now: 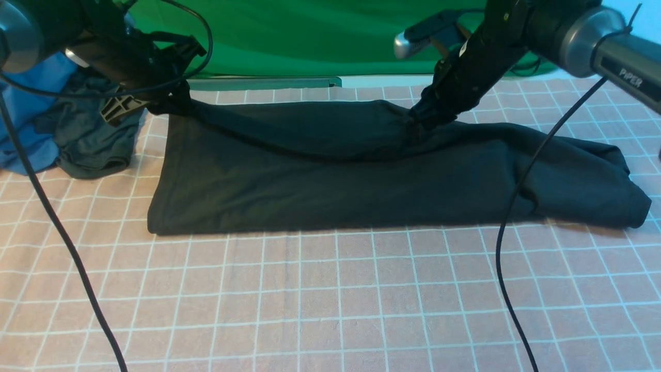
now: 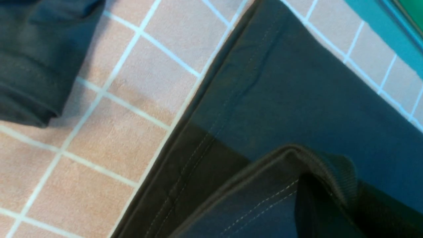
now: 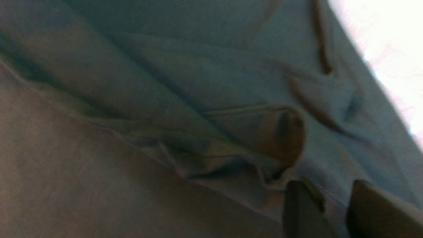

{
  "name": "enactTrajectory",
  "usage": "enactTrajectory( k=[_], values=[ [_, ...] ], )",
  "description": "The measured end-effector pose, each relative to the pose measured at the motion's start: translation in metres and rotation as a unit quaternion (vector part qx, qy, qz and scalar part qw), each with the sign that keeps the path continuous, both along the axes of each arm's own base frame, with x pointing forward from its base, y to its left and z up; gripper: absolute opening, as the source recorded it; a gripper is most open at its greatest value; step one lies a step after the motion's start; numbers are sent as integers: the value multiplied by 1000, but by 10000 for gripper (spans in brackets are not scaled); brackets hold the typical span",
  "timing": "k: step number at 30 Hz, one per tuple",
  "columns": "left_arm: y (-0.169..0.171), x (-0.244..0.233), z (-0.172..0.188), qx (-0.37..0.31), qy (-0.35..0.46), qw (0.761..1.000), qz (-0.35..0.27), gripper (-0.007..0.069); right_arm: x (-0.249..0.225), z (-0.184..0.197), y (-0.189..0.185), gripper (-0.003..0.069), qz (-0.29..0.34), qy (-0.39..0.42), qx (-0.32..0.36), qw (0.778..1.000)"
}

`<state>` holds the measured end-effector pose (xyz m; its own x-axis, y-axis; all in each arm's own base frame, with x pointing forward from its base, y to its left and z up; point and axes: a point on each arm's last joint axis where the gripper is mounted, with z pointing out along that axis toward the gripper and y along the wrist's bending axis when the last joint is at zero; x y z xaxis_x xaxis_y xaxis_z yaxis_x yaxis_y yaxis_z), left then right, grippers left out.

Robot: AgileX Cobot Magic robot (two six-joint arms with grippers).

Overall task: Fold a long-sleeved shirt over a pink coffee tablecloth.
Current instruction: 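Fold the black garment in half by bringing its near edge over to the far edge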

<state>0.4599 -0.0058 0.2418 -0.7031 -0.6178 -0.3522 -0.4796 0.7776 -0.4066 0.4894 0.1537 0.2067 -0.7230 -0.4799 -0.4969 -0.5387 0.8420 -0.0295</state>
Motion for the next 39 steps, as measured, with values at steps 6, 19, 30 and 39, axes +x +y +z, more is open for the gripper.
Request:
enactTrajectory(
  k=[6, 19, 30, 39],
  values=[
    [0, 0, 0, 1, 1, 1000, 0, 43, 5, -25, 9, 355, -13, 7, 8, 1000],
    [0, 0, 0, 1, 1, 1000, -1, 43, 14, -38, 10, 46, -31, -18, 14, 999],
    [3, 2, 12, 1, -1, 1000, 0, 43, 11, 1, -2, 39, -39, -50, 21, 998],
    [4, 5, 25, 1, -21, 1000, 0, 43, 10, 8, -4, 57, -52, -49, 30, 997]
  ],
)
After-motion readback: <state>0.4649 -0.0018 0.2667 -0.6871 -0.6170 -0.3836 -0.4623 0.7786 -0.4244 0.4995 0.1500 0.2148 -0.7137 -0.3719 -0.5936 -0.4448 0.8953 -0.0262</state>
